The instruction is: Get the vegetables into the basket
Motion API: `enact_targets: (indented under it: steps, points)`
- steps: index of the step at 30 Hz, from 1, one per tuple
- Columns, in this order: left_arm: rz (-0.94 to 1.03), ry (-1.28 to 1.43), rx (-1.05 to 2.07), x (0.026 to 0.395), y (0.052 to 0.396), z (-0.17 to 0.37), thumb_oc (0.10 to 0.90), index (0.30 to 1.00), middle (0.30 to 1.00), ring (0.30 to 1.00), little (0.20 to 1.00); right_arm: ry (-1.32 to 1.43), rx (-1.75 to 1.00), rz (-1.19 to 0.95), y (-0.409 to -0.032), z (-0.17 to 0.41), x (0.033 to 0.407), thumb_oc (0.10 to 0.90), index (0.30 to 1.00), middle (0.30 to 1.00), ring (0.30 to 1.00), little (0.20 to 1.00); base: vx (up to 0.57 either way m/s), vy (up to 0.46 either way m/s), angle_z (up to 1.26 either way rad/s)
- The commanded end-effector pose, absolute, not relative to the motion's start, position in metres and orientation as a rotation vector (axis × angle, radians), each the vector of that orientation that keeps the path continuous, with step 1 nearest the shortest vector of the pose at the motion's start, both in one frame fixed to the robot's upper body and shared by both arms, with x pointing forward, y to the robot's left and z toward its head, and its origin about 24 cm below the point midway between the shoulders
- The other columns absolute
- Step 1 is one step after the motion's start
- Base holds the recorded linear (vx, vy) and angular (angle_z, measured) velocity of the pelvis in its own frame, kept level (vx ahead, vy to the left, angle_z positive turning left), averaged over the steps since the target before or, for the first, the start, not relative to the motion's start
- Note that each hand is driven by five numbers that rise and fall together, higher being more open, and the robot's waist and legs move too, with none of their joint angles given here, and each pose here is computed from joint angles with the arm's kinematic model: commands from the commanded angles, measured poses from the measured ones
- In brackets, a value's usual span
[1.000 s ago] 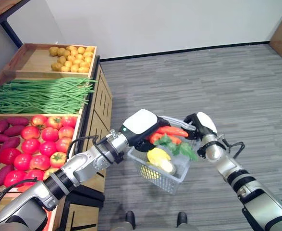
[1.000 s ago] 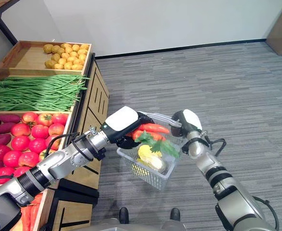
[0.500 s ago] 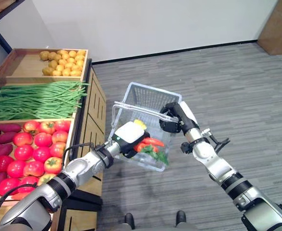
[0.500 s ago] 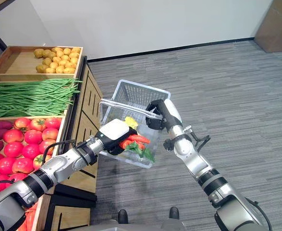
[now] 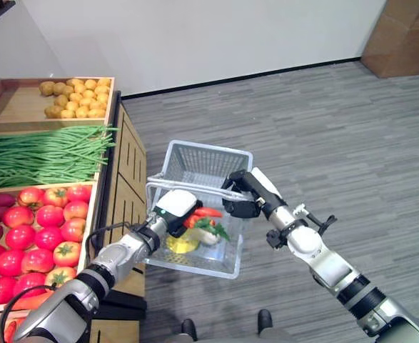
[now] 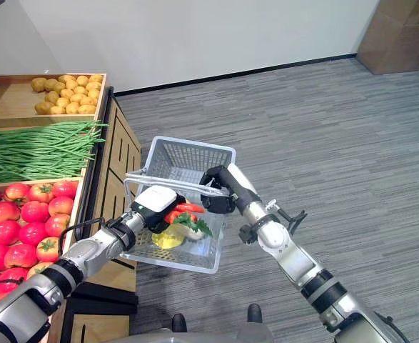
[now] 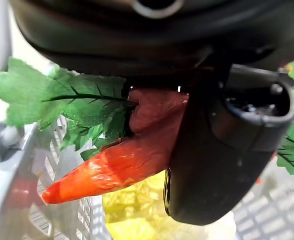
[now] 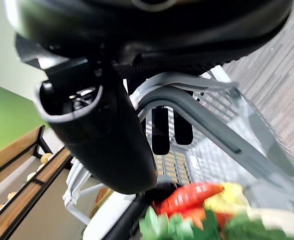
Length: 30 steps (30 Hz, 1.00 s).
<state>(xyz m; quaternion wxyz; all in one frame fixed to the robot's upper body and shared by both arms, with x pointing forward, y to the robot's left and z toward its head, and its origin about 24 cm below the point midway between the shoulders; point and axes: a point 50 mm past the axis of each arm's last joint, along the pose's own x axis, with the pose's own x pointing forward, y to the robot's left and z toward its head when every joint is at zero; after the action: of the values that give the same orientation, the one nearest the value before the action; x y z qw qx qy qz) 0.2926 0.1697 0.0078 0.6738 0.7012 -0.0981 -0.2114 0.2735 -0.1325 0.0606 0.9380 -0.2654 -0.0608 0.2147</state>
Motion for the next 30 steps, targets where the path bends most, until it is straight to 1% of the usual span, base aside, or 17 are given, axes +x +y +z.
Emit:
enact_targets:
  steps: [1, 9, 12, 15, 16, 17, 18, 20, 22, 26, 30]
  points:
    - [-0.258, -0.141, 1.749, 0.316, 0.221, 0.032, 0.900, 1.000, 1.000, 1.000, 1.000, -0.581, -0.282, 0.401, -0.118, 0.150, 0.276, 0.400, 0.300, 0.300, 0.300, 0.300, -0.01, 0.001, -0.05]
    - [-0.293, -0.173, 1.729, 0.314, 0.208, 0.029, 0.900, 1.000, 1.000, 1.000, 1.000, -0.524, -0.298, 0.376, -0.123, 0.136, 0.278, 0.400, 0.300, 0.300, 0.300, 0.300, 0.00, 0.000, -0.01]
    - [-0.315, -0.223, 1.703, 0.314, 0.197, 0.032, 0.900, 1.000, 1.000, 1.000, 1.000, -0.486, -0.323, 0.351, -0.126, 0.128, 0.282, 0.400, 0.300, 0.300, 0.300, 0.300, 0.00, 0.000, 0.00]
    - [-0.342, -0.300, 1.636, 0.312, 0.181, 0.041, 0.900, 1.000, 1.000, 1.000, 1.000, -0.434, -0.353, 0.302, -0.133, 0.118, 0.288, 0.400, 0.300, 0.300, 0.300, 0.300, 0.00, -0.004, 0.07]
    - [-0.377, -0.389, 1.536, 0.305, 0.162, 0.051, 0.900, 1.000, 1.000, 1.000, 1.000, -0.373, -0.405, 0.234, -0.144, 0.105, 0.294, 0.400, 0.300, 0.300, 0.300, 0.300, 0.00, -0.001, 0.06]
    - [-0.378, -0.388, 1.536, 0.305, 0.163, 0.051, 0.900, 1.000, 1.000, 1.000, 1.000, -0.373, -0.405, 0.234, -0.144, 0.105, 0.294, 0.400, 0.300, 0.300, 0.300, 0.300, 0.01, -0.003, 0.08]
    - [-0.448, -0.461, 1.429, 0.293, 0.145, 0.058, 0.900, 1.000, 1.000, 1.000, 1.000, -0.296, -0.447, 0.160, -0.157, 0.090, 0.298, 0.400, 0.300, 0.300, 0.300, 0.300, 0.01, -0.003, 0.07]
    - [-0.461, -0.484, 1.397, 0.289, 0.143, 0.065, 0.900, 1.000, 1.000, 1.000, 1.000, -0.274, -0.443, 0.134, -0.162, 0.086, 0.299, 0.400, 0.300, 0.300, 0.300, 0.300, 0.00, -0.002, 0.06]
    - [-0.477, -0.509, 1.289, 0.279, 0.137, 0.072, 0.900, 1.000, 1.000, 1.000, 1.000, -0.190, -0.331, 0.055, -0.172, 0.070, 0.299, 0.400, 0.300, 0.300, 0.300, 0.300, 0.00, 0.000, 0.07]
    - [-0.483, -0.474, 1.136, 0.263, 0.137, 0.070, 0.900, 1.000, 1.000, 1.000, 1.000, -0.113, -0.351, -0.023, -0.186, 0.054, 0.299, 0.400, 0.300, 0.300, 0.300, 0.300, -0.01, -0.004, 0.12]
    - [-0.508, -0.432, 1.017, 0.246, 0.140, 0.065, 0.900, 1.000, 1.000, 1.000, 1.000, -0.030, -0.460, -0.133, -0.208, 0.037, 0.300, 0.400, 0.300, 0.300, 0.300, 0.300, -0.01, -0.017, 0.08]
